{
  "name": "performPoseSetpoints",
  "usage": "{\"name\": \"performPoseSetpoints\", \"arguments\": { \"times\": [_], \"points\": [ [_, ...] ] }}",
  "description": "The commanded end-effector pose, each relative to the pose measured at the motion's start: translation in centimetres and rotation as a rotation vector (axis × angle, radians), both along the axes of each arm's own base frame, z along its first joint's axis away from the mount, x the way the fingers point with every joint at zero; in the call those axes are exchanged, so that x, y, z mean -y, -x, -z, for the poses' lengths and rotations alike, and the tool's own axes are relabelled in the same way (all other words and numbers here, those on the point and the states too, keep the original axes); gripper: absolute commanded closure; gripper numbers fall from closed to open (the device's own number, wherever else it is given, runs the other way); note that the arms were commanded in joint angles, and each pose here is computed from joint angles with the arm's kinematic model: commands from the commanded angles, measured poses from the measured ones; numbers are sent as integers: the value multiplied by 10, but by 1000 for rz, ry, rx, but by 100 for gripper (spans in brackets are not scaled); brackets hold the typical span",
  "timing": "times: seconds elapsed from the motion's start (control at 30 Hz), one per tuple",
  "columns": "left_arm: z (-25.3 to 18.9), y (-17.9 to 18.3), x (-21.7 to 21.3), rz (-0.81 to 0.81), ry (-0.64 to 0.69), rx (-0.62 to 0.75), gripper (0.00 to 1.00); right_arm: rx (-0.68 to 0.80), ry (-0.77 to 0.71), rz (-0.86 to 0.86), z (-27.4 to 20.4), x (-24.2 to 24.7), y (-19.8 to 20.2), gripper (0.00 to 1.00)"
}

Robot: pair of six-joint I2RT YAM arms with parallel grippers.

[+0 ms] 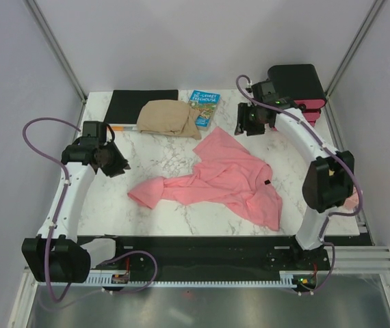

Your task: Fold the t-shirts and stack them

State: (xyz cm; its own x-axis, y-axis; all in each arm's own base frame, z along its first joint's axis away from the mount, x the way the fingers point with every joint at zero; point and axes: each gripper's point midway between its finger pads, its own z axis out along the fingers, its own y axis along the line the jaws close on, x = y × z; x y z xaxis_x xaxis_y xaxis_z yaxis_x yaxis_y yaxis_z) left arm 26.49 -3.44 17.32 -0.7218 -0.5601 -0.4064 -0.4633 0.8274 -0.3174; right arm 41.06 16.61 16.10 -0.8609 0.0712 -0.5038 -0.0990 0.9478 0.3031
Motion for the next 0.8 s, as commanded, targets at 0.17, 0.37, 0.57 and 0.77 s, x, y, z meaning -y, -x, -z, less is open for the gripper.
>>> {"name": "performPoseSetpoints", "arguments": {
  "times": [0.17, 0.37, 0.57, 0.77],
  "points": [
    [-30, -14, 1, -10, 10, 83, 67, 139, 81, -53, 14, -55, -94, 35],
    [-22, -12, -2, -4, -4, 61, 67, 81, 104, -41, 60, -65, -107, 35],
    [-14, -15, 1, 6, 4, 27, 69, 89, 118, -41, 75, -70, -125, 35],
    [-11, -18, 1, 13, 3, 12, 69, 115, 148, -37, 82, -69, -139, 34]
  ]
}}
